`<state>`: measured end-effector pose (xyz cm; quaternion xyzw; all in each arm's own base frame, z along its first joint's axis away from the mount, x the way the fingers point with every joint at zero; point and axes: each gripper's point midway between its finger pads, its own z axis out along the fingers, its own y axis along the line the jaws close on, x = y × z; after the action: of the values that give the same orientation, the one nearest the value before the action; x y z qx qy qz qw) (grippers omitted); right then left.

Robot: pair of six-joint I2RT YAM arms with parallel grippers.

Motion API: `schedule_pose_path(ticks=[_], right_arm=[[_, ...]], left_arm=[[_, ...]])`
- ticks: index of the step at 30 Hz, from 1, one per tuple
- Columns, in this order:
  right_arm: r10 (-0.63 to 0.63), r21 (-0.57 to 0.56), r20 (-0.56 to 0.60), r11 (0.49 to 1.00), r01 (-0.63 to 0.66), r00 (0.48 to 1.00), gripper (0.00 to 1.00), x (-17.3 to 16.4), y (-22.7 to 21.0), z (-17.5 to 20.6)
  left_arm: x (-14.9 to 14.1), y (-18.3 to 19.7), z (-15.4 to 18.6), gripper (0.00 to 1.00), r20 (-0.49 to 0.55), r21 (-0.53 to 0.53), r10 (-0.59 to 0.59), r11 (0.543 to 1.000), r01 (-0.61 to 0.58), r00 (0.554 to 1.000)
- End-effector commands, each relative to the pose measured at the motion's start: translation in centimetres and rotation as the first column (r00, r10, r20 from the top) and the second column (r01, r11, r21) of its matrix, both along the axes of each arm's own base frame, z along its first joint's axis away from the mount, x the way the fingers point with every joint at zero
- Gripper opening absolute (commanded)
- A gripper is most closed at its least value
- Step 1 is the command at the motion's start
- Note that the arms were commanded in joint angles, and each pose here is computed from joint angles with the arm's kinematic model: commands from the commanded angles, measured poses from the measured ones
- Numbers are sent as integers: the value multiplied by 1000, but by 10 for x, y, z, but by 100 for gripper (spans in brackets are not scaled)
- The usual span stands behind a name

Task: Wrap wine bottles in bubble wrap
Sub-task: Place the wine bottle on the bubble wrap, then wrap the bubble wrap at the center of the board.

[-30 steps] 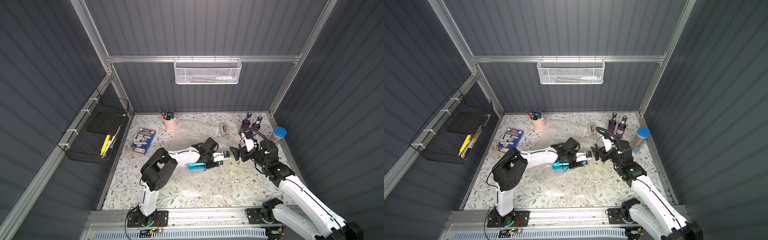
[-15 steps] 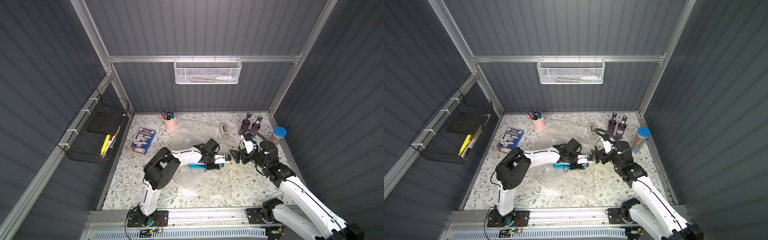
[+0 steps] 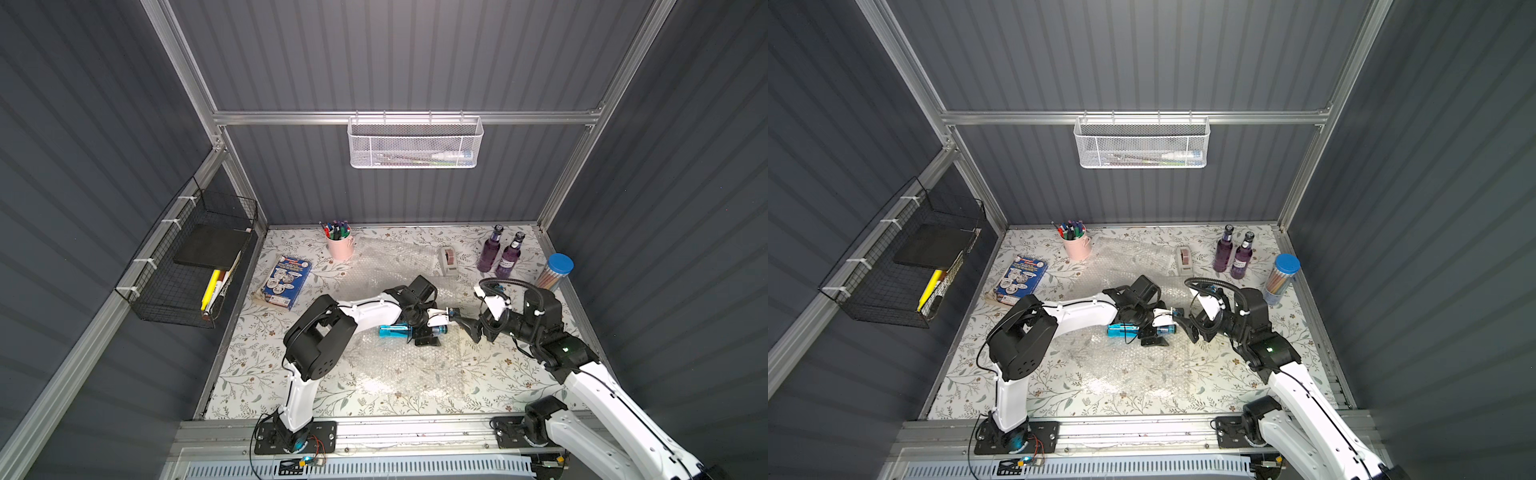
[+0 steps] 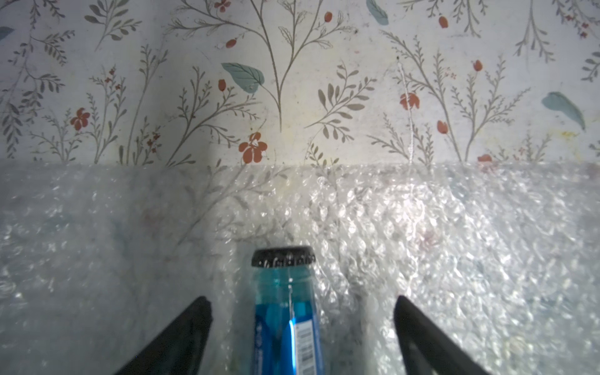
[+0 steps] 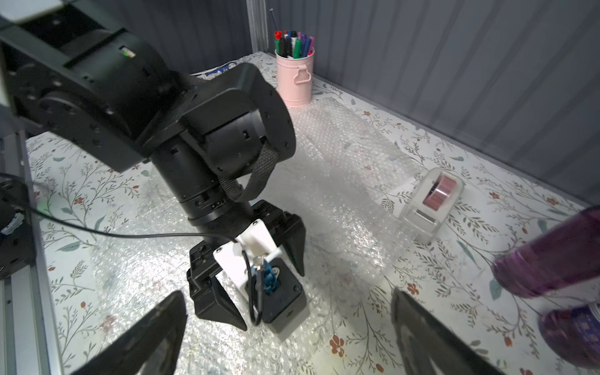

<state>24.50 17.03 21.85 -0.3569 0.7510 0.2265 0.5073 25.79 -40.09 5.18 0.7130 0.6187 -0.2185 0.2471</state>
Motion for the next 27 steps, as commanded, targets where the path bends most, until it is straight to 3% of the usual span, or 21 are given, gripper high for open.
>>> schedule_pose_path(ticks=[1,8,13,19,23,27], right_arm=[[147,-32,26,989,-147,989,98,-22,12,-9],[300,-129,26,947,-294,954,98,-47,32,-28],[428,-209,2,884,-418,904,98,-71,51,-50],[555,-281,-84,784,-553,828,97,-95,74,-85],[605,-350,-189,694,-629,773,95,-112,82,-115],[631,-397,-274,613,-683,726,85,-128,84,-141]], left_arm=[[-6,12,21,99,-26,-23,11,1000,-11,1000],[1,36,33,100,-45,3,71,997,-71,996],[16,77,49,100,-62,25,236,972,-235,970],[34,129,74,100,-87,20,504,863,-504,859],[32,144,100,99,-181,-30,591,796,-605,786],[29,157,115,99,-262,-46,652,728,-684,711]])
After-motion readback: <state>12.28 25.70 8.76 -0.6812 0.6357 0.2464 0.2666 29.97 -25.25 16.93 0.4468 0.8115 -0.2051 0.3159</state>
